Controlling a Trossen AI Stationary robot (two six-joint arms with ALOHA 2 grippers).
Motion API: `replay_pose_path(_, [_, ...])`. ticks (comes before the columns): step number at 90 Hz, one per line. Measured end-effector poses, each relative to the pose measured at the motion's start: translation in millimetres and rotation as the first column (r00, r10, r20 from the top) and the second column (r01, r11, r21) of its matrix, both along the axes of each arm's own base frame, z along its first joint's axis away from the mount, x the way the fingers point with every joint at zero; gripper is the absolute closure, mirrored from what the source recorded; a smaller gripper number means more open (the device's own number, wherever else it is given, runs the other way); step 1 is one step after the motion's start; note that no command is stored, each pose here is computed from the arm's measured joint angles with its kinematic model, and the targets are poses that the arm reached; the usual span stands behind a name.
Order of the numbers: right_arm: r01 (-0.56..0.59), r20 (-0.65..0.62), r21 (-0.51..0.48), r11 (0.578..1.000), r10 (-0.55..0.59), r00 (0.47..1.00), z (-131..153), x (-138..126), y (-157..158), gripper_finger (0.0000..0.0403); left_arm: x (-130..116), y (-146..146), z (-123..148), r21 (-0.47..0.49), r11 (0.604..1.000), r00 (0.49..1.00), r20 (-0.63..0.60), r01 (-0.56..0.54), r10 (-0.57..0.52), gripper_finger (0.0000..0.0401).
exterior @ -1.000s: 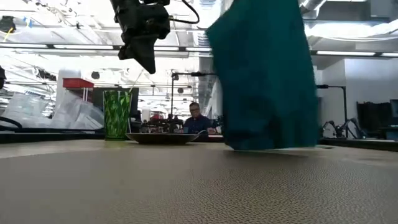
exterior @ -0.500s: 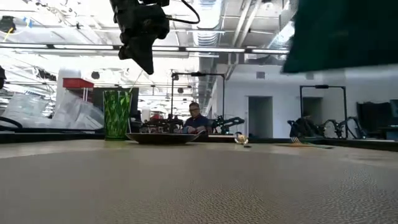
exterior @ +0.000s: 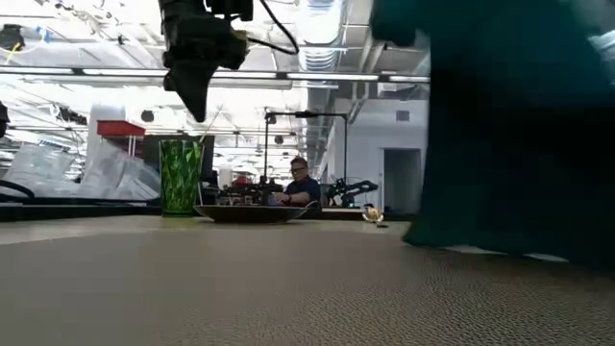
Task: Set table place
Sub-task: Fold the green napkin
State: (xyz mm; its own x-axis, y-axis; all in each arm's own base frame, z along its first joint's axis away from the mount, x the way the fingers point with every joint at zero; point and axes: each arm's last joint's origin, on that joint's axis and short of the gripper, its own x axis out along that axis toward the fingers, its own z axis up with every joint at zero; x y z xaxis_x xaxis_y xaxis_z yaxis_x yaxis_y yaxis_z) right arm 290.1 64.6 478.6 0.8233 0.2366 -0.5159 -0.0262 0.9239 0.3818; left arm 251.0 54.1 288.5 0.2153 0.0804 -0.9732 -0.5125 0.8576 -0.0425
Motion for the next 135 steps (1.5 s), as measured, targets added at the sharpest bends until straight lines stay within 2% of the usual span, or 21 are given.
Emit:
replay_pose_path(11, [-0.207,0.084,0.014,0.978,0.205,0.975,-7,31,-22,0.0403,-3,-1,-1,-0.006,1.000,1.000,-0.031,0.002,-0.002,0.0401])
replay_pose_path(18, [-0.301,0.156,0.030,0.953,0.293,0.943,-8,43,-37,0.0403,-4,-1,-1,-0.009,1.000,0.999,-0.043,0.002,-0.002,0.0401])
replay_pose_path(26, [-0.341,0.202,0.054,0.938,0.325,0.924,-12,58,-55,0.0403,-6,-2,-1,-0.015,1.000,0.998,-0.070,0.006,-0.007,0.0401])
replay_pose_path(38, [-0.383,0.162,0.113,0.917,0.363,0.918,-37,86,-64,0.0403,-14,-6,-2,-0.029,0.999,0.989,-0.143,0.033,-0.037,0.0401])
replay_pose_path(53, [-0.515,0.115,0.236,0.824,0.502,0.857,-67,111,-41,0.0403,-27,-9,6,-0.032,0.992,0.977,-0.176,0.119,-0.123,0.0401])
replay_pose_path(63, [-0.553,0.080,0.336,0.762,0.562,0.823,-79,119,-17,0.0403,-29,-9,9,-0.022,0.990,0.979,-0.149,0.139,-0.141,0.0401])
replay_pose_path(85, [-0.567,0.099,0.401,0.719,0.582,0.807,-96,140,31,0.0403,-26,-9,10,-0.008,0.978,0.969,-0.130,0.211,-0.210,0.0401])
replay_pose_path(95, [-0.519,0.037,0.496,0.696,0.581,0.813,-106,144,43,0.0397,-25,-9,10,0.000,0.976,0.970,-0.113,0.217,-0.215,0.0401])
replay_pose_path(104, [-0.494,-0.012,0.566,0.660,0.605,0.796,-112,143,51,0.0373,-22,-9,10,0.010,0.976,0.972,-0.091,0.217,-0.215,0.0401])
replay_pose_path(115, [-0.487,-0.030,0.586,0.647,0.618,0.785,-112,141,60,0.0330,-20,-9,6,0.012,0.976,0.974,-0.072,0.216,-0.215,0.0401])
replay_pose_path(123, [-0.466,-0.068,0.593,0.657,0.618,0.784,-113,137,57,0.0302,-20,-9,-5,0.004,0.978,0.975,-0.083,0.209,-0.208,0.0401])
replay_pose_path(128, [-0.438,-0.112,0.577,0.689,0.598,0.793,-117,135,51,0.0289,-21,-9,-16,-0.006,0.982,0.977,-0.093,0.191,-0.191,0.0401])
replay_pose_path(135, [-0.377,-0.234,0.515,0.770,0.550,0.802,-125,126,42,0.0278,-22,-10,-38,-0.057,0.987,0.985,-0.077,0.152,-0.156,0.0401])
